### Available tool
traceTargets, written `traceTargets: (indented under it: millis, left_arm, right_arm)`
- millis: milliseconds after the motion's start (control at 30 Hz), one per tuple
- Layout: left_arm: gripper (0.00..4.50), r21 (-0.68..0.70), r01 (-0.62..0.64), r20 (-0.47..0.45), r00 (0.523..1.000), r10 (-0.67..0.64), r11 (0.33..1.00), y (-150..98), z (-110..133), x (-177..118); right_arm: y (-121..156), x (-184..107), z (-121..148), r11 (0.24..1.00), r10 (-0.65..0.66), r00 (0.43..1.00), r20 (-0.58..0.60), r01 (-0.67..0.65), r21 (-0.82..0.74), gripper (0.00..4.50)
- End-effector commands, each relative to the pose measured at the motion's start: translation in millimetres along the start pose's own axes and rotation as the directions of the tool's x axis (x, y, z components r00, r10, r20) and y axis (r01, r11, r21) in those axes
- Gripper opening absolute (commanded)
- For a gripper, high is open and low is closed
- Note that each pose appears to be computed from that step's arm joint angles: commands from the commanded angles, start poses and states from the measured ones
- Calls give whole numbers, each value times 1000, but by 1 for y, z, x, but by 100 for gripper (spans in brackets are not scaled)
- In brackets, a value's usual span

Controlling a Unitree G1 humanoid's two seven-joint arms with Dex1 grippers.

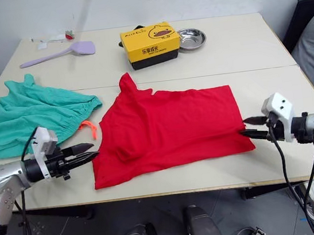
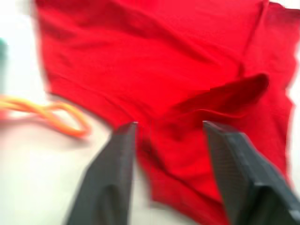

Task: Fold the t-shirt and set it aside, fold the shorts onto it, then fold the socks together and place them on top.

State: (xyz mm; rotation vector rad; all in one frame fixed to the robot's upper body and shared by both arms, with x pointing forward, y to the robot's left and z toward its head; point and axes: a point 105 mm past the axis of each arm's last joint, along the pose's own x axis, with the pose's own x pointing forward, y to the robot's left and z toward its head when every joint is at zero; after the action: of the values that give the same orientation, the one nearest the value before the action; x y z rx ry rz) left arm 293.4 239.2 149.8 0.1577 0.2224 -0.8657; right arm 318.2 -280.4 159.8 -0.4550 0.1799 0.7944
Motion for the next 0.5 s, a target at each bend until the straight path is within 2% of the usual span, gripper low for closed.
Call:
traceTargets:
  millis: [33,133,167,267,367,400,467,500]
  left_arm:
    - [336,83,-70,47,997,67,994,10,14,-19]
    - [432,168,8,81,996,-22,986,-6,25,-23]
    - [447,212,72,63,994,-87,975,-18,24,-23]
    - [447,313,228,-14,972,-236,922,-48,16,-15]
    - [447,312,290,18,950,-311,905,-69,12,2]
    - [450,309,303,26,945,-326,902,-73,11,6]
    - [407,287,352,23,927,-374,891,-83,7,14]
    - [381,280,385,14,914,-404,879,-89,3,18]
  right_arm:
    - [-17,-19,29,987,-97,985,140,113,-115,362]
    - [10,-23,35,990,61,984,165,-39,-136,450]
    - [22,-22,35,983,123,981,153,-100,-151,450]
    - [54,-14,32,961,255,957,139,-235,-148,450]
    - [84,1,33,938,342,923,177,-322,-130,450]
    - [91,6,34,934,354,914,197,-336,-119,432]
    - [103,14,31,919,394,900,186,-378,-115,389]
    - [109,17,28,910,414,894,172,-398,-121,350]
